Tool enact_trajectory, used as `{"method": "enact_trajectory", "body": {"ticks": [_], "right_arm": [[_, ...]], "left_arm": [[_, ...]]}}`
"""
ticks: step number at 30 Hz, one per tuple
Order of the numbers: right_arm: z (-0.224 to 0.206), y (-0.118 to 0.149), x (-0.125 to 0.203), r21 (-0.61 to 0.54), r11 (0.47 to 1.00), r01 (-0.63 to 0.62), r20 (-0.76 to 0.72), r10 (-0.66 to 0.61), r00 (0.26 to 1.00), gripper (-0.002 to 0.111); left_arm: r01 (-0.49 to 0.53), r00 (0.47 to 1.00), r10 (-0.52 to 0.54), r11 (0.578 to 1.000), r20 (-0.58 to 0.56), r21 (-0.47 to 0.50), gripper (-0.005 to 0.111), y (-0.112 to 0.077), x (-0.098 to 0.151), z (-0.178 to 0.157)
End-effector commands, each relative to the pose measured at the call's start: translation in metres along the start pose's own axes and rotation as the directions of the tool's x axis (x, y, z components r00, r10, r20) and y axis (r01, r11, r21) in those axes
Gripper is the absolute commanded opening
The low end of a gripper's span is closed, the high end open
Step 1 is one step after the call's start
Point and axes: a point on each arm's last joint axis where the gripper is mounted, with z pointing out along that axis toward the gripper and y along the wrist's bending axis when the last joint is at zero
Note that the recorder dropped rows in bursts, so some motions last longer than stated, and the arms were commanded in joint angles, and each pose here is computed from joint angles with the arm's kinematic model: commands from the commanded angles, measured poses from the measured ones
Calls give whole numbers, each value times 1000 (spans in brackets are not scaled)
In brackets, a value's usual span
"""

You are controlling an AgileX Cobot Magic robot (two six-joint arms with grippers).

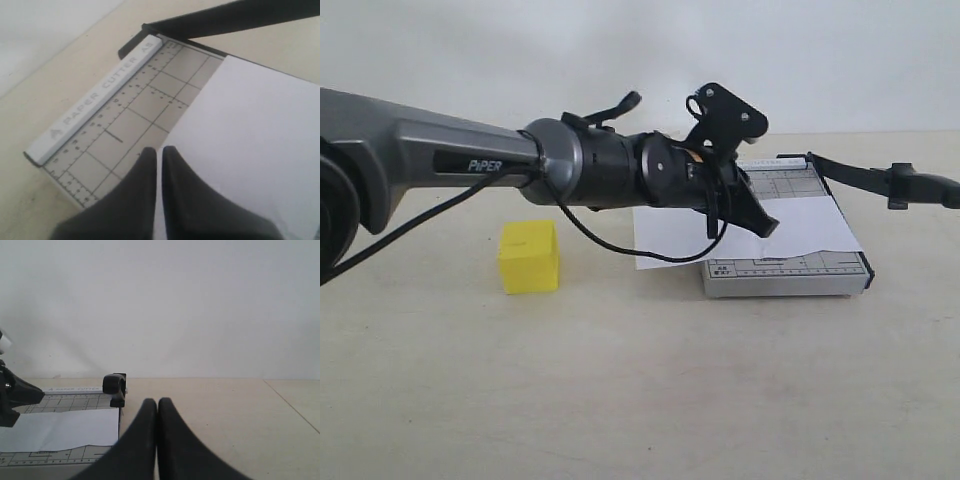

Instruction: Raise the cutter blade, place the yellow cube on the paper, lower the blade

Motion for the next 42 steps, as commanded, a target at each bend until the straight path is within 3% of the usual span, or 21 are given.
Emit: {"method": "enact_trajectory", "body": {"ticks": [1, 17, 30, 42], "right_arm": [[0, 0, -1, 0, 1000, -1, 14, 1, 1000, 0], [0, 0, -1, 0, 1000, -1, 14, 1, 1000, 0], [0, 0, -1, 0, 1000, -1, 14, 1, 1000, 0], [0, 0, -1, 0, 1000, -1, 14, 1, 1000, 0]], "left_arm": [[12, 1000, -12, 1000, -10, -13, 4, 13, 7, -3], [61, 997, -58, 997, -55, 37, 4, -11, 26, 16], [33, 999, -31, 998, -38, 46, 4, -40, 16, 28], [65, 997, -65, 998, -28, -8, 4, -39, 18, 32]]}}
